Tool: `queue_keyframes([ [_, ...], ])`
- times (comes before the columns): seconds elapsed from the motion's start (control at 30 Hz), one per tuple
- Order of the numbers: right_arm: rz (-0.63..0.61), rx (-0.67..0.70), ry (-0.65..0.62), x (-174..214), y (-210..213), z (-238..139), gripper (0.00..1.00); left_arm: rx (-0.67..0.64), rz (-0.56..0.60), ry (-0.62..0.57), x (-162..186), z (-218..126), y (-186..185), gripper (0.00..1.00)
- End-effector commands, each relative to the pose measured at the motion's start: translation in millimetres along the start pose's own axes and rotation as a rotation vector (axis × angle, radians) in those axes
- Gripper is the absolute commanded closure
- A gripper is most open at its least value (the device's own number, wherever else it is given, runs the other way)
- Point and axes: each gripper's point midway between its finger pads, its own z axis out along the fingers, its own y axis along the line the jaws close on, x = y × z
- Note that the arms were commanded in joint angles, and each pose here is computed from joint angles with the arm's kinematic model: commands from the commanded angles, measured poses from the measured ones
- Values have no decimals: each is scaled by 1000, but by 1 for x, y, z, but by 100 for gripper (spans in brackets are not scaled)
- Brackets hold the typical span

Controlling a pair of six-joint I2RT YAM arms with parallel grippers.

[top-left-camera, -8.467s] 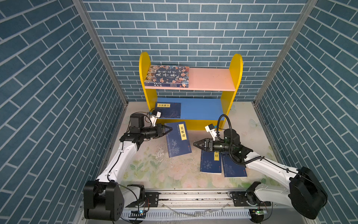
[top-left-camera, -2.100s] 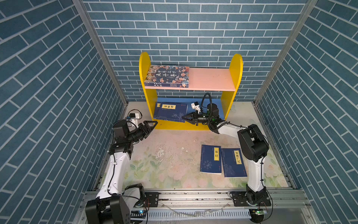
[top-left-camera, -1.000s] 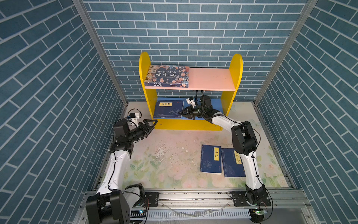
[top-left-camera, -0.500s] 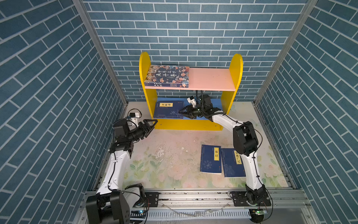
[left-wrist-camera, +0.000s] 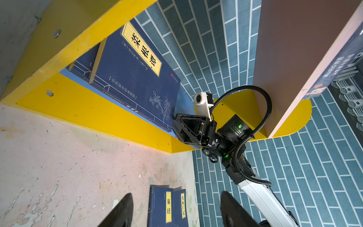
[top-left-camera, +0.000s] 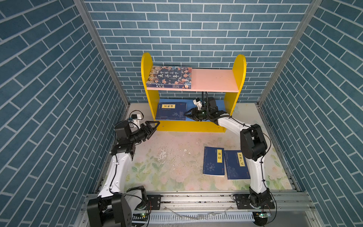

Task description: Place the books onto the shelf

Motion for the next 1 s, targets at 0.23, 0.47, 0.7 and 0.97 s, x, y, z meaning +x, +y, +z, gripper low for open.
queue_keyframes([
  [0.23, -21, -37, -33, -7, 16, -4, 67, 7, 19, -7, 2, -1, 0, 28],
  [0.47, -22, -41, -32, -9, 18, 0, 77, 5, 22, -9, 1, -1, 0, 28],
  [0.7, -21, -46, -26, -11, 21, 3, 82, -46, 166, -9, -10, 0, -1, 30],
  [0.97, -16, -45, -22, -10, 19, 5, 84, -101, 299, -31, -26, 13, 23, 32],
])
